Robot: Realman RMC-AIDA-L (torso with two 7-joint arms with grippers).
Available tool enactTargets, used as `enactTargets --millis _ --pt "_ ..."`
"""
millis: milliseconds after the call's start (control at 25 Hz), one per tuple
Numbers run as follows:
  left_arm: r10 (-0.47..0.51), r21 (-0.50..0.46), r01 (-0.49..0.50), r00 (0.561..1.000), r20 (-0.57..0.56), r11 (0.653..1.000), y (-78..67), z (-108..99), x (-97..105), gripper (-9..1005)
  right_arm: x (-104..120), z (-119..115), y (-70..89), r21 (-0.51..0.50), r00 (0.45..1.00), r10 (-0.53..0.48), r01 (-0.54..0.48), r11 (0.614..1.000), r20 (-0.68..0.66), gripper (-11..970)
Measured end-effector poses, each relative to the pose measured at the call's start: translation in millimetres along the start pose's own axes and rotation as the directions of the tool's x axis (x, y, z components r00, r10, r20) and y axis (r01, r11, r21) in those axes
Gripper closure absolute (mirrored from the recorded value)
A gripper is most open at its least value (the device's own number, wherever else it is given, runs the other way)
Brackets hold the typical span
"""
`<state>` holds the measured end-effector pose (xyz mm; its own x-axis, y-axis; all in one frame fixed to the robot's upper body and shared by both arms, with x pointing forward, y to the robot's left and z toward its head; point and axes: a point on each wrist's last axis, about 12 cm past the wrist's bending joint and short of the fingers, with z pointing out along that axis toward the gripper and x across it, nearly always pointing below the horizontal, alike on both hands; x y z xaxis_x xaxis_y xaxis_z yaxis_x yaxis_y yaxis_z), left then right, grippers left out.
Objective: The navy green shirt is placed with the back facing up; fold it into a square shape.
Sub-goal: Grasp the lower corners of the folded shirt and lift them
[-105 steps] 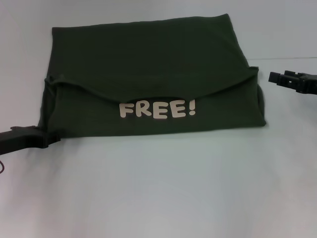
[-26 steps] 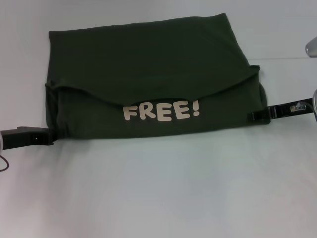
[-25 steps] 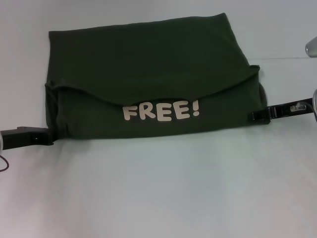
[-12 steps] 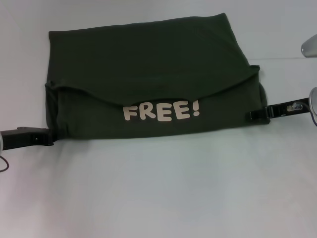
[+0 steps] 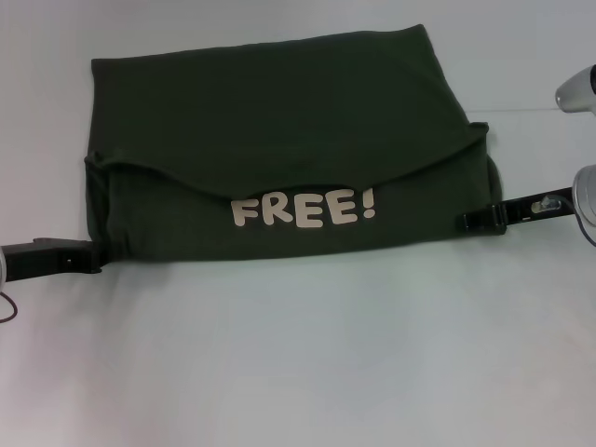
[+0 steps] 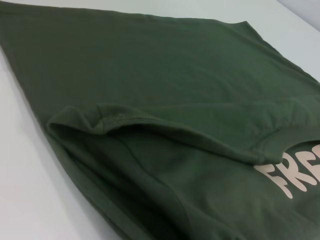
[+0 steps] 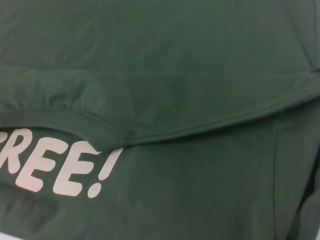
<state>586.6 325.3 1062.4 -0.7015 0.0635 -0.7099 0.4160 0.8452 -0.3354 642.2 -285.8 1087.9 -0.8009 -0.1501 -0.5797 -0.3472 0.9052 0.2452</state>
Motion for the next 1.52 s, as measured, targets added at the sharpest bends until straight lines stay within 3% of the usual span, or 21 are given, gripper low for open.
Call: enactTargets --millis 400,720,1360,1520 --pt "0.001 0.001 -0.001 1.000 0.001 1.000 -0.4 0.4 -0.9 980 0.4 1.0 -0.1 0.010 1.000 -0.006 0.006 1.000 -0.003 325" --pt "0.001 0.001 -0.001 1.000 0.001 1.000 -0.4 0.4 -1.0 980 2.3 1.7 -0.8 0.012 1.000 -0.003 0.003 1.000 -0.008 605" --pt "0.000 0.001 0.000 1.000 0.001 1.000 -0.4 0.4 -1.0 980 5.3 2.3 -3.1 0.020 1.000 -0.016 0.016 1.000 -0.027 644" --pt "0.001 0.001 -0.001 1.000 0.001 1.000 -0.4 0.4 -1.0 980 5.2 2.4 -2.9 0.021 0.999 -0.021 0.022 1.000 -0.029 779"
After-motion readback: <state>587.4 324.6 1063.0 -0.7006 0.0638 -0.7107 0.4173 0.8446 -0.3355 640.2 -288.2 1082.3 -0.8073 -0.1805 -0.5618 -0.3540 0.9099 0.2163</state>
